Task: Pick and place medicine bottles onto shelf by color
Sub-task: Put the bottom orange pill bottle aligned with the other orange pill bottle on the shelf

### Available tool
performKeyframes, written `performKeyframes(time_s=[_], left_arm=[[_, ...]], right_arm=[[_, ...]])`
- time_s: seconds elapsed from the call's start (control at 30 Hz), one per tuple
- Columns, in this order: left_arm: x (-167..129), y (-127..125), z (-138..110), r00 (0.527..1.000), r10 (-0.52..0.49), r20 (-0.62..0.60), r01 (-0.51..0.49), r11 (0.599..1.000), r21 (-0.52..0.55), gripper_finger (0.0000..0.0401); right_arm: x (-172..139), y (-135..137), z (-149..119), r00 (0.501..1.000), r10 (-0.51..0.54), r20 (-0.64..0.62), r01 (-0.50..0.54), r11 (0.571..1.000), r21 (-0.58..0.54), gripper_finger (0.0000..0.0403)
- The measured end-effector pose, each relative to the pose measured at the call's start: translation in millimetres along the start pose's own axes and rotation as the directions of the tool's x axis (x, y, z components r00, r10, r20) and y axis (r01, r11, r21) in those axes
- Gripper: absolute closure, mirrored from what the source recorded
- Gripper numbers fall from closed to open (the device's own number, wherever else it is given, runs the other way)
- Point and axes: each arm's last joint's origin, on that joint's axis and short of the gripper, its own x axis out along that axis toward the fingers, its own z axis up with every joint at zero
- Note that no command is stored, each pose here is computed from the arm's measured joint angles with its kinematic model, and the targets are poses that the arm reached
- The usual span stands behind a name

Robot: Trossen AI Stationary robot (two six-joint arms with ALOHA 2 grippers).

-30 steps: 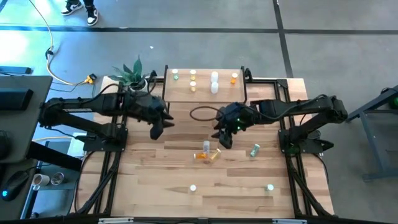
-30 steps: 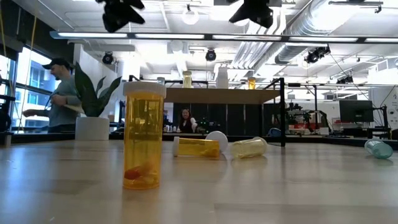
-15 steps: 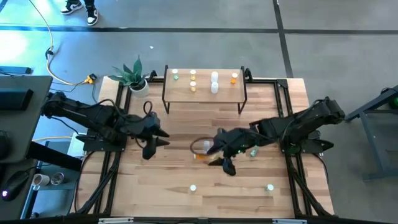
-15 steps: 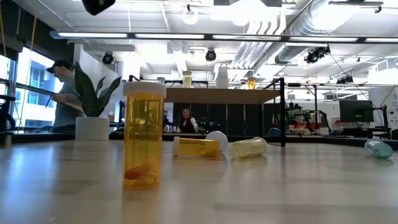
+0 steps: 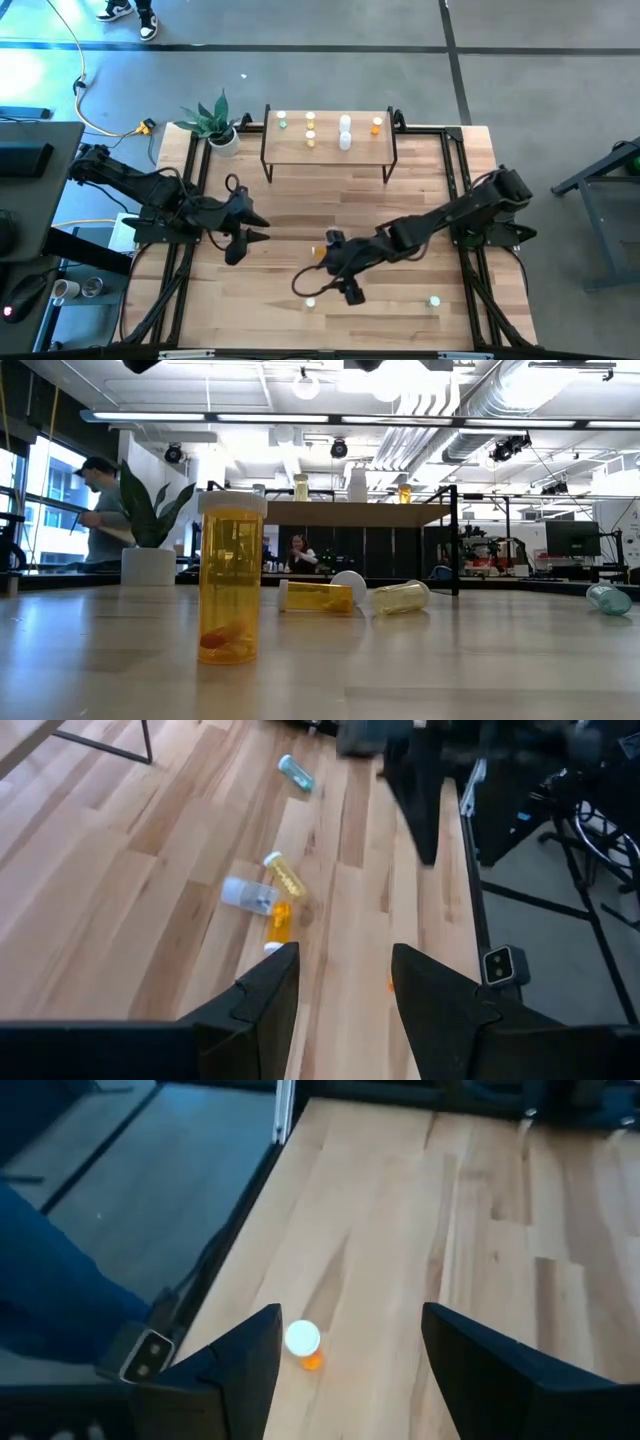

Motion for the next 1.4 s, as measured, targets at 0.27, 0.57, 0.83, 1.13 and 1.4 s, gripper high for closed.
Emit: performKeyframes(time_s=[0.27,0.57,0.83,1.13,1.4], left_arm=[[0,1,0,0.999,0.029,0.014,-0.029,1.0,0.001,0.0249],[0,3,-2,0.998,0.06,-0.006,-0.06,0.998,0.012,0.0249],[0,4,-3,0.998,0.066,-0.015,-0.066,0.998,0.016,0.0249],[0,4,-4,0.998,0.067,-0.018,-0.067,0.998,0.017,0.0249],[0,4,-3,0.998,0.068,-0.017,-0.067,0.998,0.017,0.0249]], right_arm=[[37,1,-14,0.995,0.095,-0.018,-0.096,0.993,-0.064,0.0171],[77,0,-35,0.99,0.136,-0.049,-0.141,0.981,-0.13,0.0171],[100,-1,-50,0.989,0.136,-0.064,-0.143,0.981,-0.127,0.0171],[117,5,-64,0.982,0.171,-0.076,-0.18,0.975,-0.132,0.0171],[124,7,-71,0.981,0.168,-0.093,-0.179,0.975,-0.132,0.0171]])
